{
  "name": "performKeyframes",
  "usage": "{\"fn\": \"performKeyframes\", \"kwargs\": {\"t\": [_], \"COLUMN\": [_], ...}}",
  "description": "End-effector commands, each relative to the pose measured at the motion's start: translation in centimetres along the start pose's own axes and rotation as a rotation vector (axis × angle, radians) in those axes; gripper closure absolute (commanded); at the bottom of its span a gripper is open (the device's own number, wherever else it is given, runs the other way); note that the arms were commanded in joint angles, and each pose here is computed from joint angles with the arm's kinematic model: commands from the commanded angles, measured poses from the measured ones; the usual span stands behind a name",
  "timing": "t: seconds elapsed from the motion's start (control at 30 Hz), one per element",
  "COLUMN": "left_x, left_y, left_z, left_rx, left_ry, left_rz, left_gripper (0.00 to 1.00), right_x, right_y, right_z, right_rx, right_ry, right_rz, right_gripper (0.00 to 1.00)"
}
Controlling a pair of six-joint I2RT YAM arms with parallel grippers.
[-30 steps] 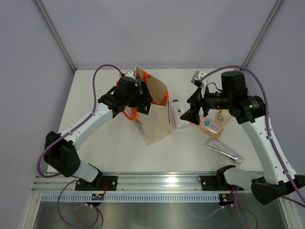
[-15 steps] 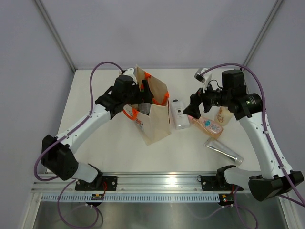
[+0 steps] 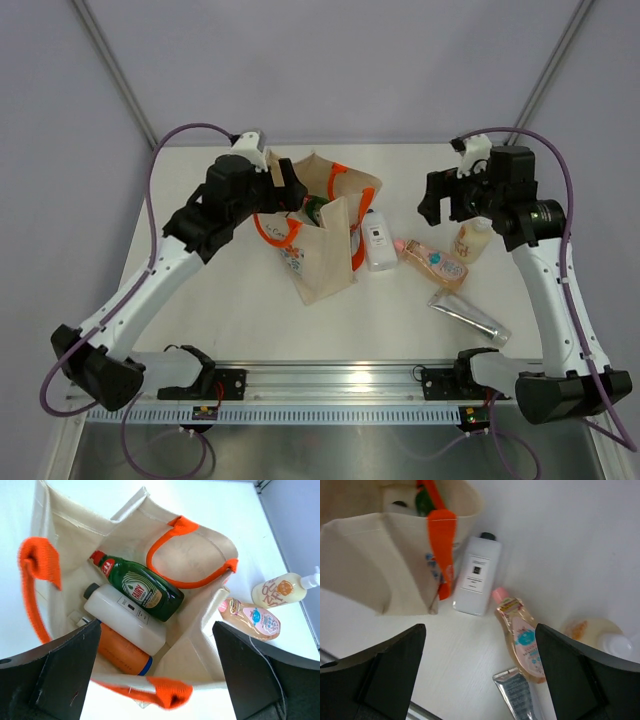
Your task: Place the personal care products into the canvas bag
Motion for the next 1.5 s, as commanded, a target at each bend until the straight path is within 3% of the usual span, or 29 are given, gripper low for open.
{"fn": "performKeyframes", "kwargs": {"t": [0.0,0.17,0.5,0.77,1.13,1.17,1.27,1.3,1.47], "left_x": [-4.2,-1.0,6.1,6.3,6.9,7.0,7.2,7.3,7.8], "left_y": [0.0,2.2,4.7,4.6,4.2,4.2,4.1,4.1,4.4], "left_z": [-5.7,-10.0,-13.0,-13.5,-12.6,-12.5,-12.6,-12.6,-13.0], "left_rx": [0.026,-0.007,0.004,0.021,0.041,0.043,0.054,0.055,0.041], "left_ry": [-0.229,-0.288,-0.301,-0.315,-0.281,-0.276,-0.267,-0.266,-0.258], "left_rz": [0.06,0.078,0.059,0.032,0.002,0.0,-0.01,-0.011,-0.016], "left_gripper": [0.01,0.01,0.01,0.01,0.01,0.01,0.01,0.01,0.01], "right_x": [0.0,4.5,9.6,11.4,12.4,12.4,12.6,12.3,9.7], "right_y": [-4.7,-9.2,-16.4,-19.1,-21.2,-21.3,-21.2,-21.0,-18.6], "right_z": [-2.8,-3.2,3.3,7.7,9.2,9.3,9.4,9.1,6.3], "right_rx": [0.291,0.458,0.454,0.455,0.498,0.498,0.474,0.47,0.413], "right_ry": [-0.088,0.023,0.164,0.225,0.205,0.21,0.215,0.207,0.125], "right_rz": [0.125,0.182,0.365,0.429,0.341,0.328,0.299,0.291,0.211], "right_gripper": [0.01,0.01,0.01,0.0,0.04,0.07,0.49,0.7,0.99]}}
Point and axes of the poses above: each gripper's point midway between its finger pads, its own z axis out along the fingers, its own y axis along the line the jaws close on, x = y × z, the point moved 4 cm from there along -z, back along the fingers, and after that the axes turned 7 degrees about z, right-handed, at the moved point
